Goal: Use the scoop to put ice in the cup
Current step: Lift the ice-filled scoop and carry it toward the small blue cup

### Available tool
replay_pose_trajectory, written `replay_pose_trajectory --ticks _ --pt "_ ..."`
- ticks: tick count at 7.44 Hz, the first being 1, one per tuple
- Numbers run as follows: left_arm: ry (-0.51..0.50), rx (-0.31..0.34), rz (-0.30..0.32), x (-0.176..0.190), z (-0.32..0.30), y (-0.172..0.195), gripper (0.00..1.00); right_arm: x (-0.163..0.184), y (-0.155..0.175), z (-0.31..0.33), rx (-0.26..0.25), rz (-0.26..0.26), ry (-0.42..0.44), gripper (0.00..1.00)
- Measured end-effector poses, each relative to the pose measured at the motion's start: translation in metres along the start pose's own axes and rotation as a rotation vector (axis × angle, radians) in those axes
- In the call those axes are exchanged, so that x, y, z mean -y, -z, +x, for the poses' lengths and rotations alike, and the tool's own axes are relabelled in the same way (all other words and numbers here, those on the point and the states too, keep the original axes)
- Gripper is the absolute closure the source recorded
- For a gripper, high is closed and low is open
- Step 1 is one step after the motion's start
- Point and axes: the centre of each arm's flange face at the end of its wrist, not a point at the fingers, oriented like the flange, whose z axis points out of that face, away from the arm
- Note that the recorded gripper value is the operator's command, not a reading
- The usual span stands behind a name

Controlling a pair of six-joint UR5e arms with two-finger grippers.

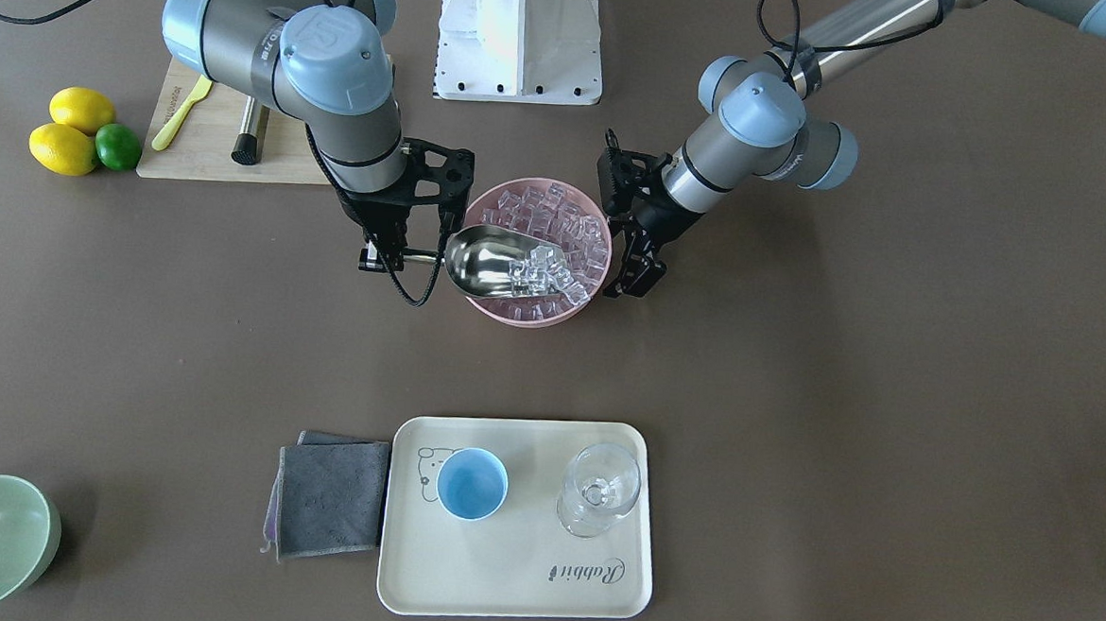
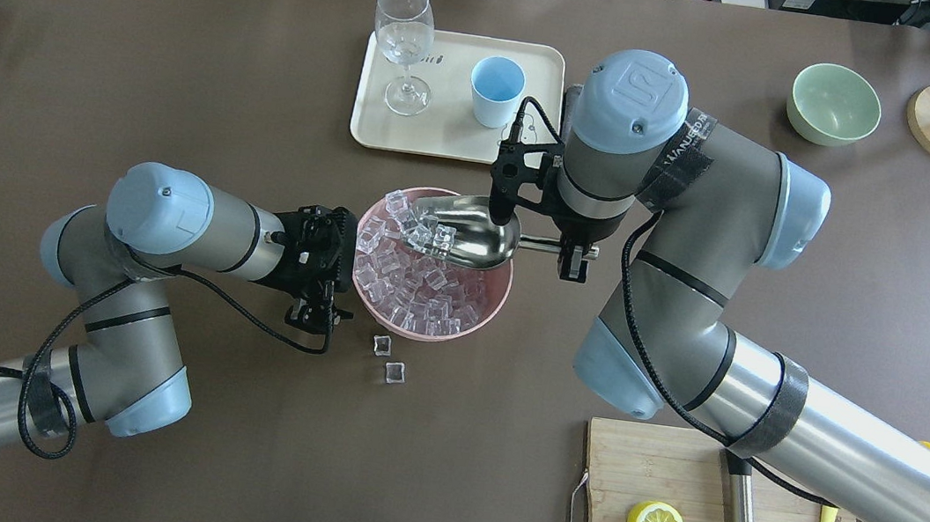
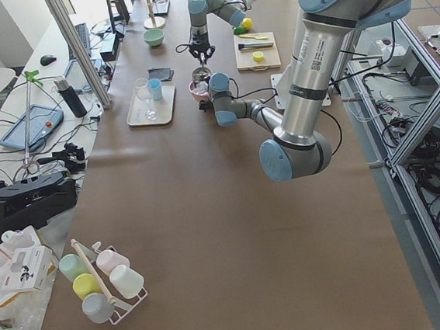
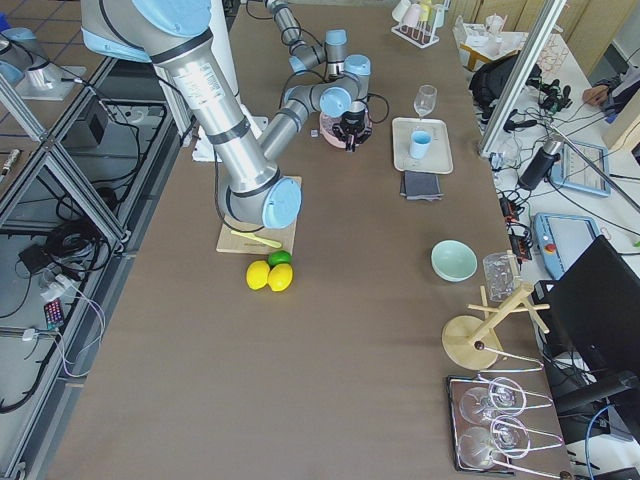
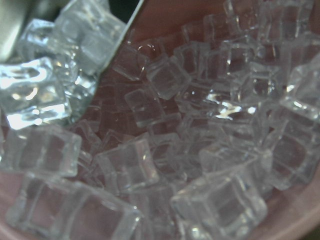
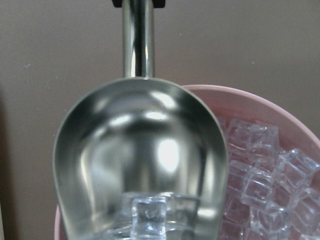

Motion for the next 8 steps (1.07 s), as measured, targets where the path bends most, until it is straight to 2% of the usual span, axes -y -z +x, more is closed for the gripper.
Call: replay_pose_trajectory --ticks 4,6,8 --pt "0.0 0.001 0.0 0.0 0.0 0.0 0.01 -0.021 0.035 0.007 0.031 0.084 -0.069 1.0" --pt "0.0 0.001 0.0 0.0 0.0 0.0 0.01 -0.043 0.064 0.025 0.02 0.115 -0.174 1.0" --pt "0.0 0.002 0.0 0.0 -0.001 0.001 0.01 -0.06 0.086 0.051 -0.012 0.103 -0.297 1.0"
